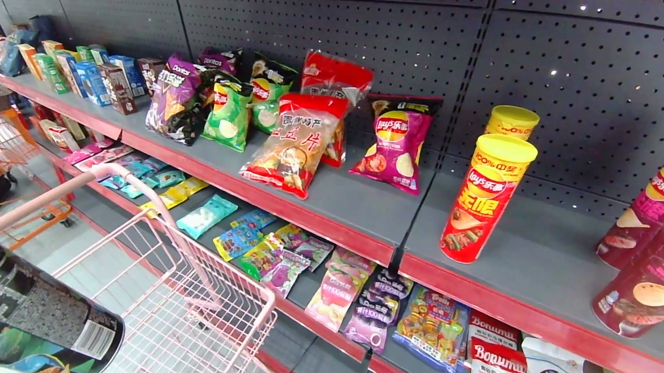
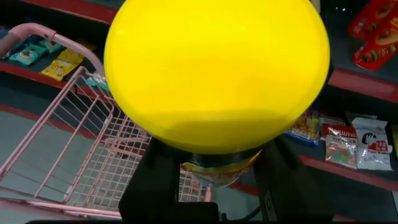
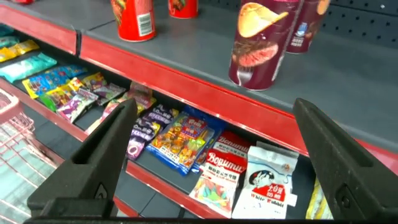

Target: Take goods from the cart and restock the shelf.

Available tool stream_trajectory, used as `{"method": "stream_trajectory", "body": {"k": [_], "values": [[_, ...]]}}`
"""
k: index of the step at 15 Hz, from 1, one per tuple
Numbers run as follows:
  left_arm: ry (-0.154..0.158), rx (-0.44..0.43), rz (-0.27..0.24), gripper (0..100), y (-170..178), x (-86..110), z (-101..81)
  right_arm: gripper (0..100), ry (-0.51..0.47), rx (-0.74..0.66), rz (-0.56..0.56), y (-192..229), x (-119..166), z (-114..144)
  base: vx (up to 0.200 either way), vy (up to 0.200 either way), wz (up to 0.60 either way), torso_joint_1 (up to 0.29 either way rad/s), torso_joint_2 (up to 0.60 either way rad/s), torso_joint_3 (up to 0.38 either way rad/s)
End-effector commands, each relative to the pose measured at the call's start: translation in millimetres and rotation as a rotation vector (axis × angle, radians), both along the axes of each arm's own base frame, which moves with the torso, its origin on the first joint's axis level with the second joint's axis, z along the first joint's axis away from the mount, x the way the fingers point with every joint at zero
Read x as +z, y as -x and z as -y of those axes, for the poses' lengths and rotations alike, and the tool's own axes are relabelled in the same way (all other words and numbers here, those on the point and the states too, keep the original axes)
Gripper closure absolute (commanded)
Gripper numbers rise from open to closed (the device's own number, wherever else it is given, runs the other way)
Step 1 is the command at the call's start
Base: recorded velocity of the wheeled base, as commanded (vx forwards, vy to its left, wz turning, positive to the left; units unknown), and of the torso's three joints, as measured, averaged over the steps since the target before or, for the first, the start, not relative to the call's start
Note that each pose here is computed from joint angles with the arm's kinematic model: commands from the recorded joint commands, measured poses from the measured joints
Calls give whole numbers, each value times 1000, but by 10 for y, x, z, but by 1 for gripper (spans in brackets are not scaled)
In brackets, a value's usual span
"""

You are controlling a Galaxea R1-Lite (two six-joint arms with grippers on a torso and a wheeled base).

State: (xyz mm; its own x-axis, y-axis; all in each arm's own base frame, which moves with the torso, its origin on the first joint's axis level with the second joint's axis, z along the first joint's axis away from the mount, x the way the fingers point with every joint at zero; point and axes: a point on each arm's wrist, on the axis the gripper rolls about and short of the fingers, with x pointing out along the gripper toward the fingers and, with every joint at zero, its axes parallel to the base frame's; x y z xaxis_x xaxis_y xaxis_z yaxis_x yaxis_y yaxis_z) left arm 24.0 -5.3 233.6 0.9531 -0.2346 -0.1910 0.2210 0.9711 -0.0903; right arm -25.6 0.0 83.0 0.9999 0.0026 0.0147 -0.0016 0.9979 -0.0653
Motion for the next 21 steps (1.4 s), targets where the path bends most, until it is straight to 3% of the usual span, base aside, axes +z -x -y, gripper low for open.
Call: {"method": "stream_trajectory", "body": {"k": [1, 9, 12, 15, 16, 17, 21], "values": [[-2, -1, 16, 100, 39, -4, 0, 0, -2, 1, -1, -1, 0, 0, 0, 0, -600, 17, -36, -27], [-7, -4, 37, 100, 82, 1, 1, 0, -1, 2, -1, -1, 0, 0, 0, 0, -600, 7, -4, -4], [-28, -6, 42, 100, 82, 1, 0, 0, 1, 2, -1, -1, 0, 0, 0, 0, -600, 1, 2, 2], [-44, 59, 13, 100, -7, 3, -15, 0, -1, 2, -1, -1, 0, 0, 0, 0, 0, 0, 0, 0], [-33, 48, 70, 100, -104, 84, -11, 0, -2, 4, -1, -1, 0, -1, 0, 0, 0, 0, 0, 0], [-26, 7, 88, 100, -148, 102, -2, 0, -4, 4, -1, -1, 0, -1, 0, 0, 0, 0, 0, 0], [-50, -6, 75, 100, -203, 86, 0, 0, -7, 4, -1, -1, 0, -1, 0, 0, 0, 0, 0, 0]]}}
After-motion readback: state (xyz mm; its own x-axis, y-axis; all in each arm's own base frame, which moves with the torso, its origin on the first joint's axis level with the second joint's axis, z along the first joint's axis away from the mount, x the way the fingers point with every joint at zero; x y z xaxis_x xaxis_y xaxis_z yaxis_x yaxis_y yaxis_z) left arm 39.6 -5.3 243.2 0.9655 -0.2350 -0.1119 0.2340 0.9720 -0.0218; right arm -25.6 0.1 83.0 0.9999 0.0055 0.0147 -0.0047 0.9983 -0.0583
